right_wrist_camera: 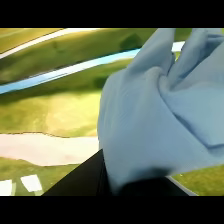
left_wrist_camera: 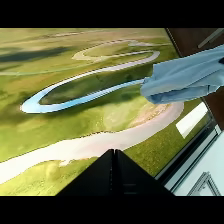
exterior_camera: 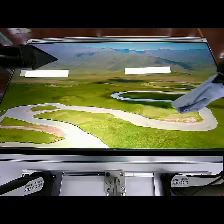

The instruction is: Fold the shirts.

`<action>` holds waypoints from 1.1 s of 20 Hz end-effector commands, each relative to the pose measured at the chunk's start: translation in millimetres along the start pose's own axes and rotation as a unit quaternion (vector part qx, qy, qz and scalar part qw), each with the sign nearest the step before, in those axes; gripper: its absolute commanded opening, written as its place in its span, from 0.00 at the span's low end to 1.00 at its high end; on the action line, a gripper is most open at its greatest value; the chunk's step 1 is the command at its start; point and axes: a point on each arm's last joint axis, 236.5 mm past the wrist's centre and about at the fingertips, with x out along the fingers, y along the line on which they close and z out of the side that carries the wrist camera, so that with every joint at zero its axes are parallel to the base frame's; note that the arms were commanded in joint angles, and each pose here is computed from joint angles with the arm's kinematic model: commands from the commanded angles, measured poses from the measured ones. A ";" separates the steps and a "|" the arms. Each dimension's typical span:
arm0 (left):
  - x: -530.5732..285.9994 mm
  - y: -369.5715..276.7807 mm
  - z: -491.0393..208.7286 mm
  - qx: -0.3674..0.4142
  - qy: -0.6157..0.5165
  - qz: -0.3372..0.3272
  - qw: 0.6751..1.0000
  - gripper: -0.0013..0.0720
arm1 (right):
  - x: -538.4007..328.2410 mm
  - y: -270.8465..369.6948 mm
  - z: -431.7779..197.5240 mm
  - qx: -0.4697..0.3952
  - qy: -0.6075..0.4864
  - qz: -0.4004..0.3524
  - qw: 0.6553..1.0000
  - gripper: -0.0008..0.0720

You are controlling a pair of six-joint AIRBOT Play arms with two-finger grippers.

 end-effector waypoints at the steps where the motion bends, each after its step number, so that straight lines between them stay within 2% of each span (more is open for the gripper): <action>1: 4.7 -7.6 -7.4 -0.006 0.016 -0.010 1.000 0.07 | 8.2 -75.5 -30.5 0.074 0.060 -0.039 0.995 0.09; 4: 6.5 -10.6 -9.4 -0.008 0.020 -0.014 1.000 0.07 | 14.7 -132.8 -73.7 0.134 0.121 -0.066 0.981 0.09; 9: 10.7 -16.4 -11.7 -0.005 0.025 -0.020 0.999 0.07 | 27.2 -184.2 -159.9 0.262 0.187 -0.049 0.946 0.09; 13: 16.9 -25.5 -15.6 0.000 0.033 -0.029 0.999 0.07 | 62.2 -187.5 -229.1 0.336 0.205 -0.024 0.919 0.09; 19: 21.2 -31.9 -17.9 0.004 0.037 -0.036 0.999 0.07 | 111.2 -170.0 -307.9 0.380 0.235 -0.025 0.894 0.09; 21: 21.2 -32.0 -18.1 0.004 0.038 -0.036 0.999 0.07 | 116.3 -177.6 -313.7 0.376 0.230 -0.043 0.897 0.17; 22: 21.2 -31.9 -18.1 0.004 0.038 -0.036 0.999 0.07 | 115.9 -180.6 -312.4 0.374 0.225 -0.049 0.899 0.43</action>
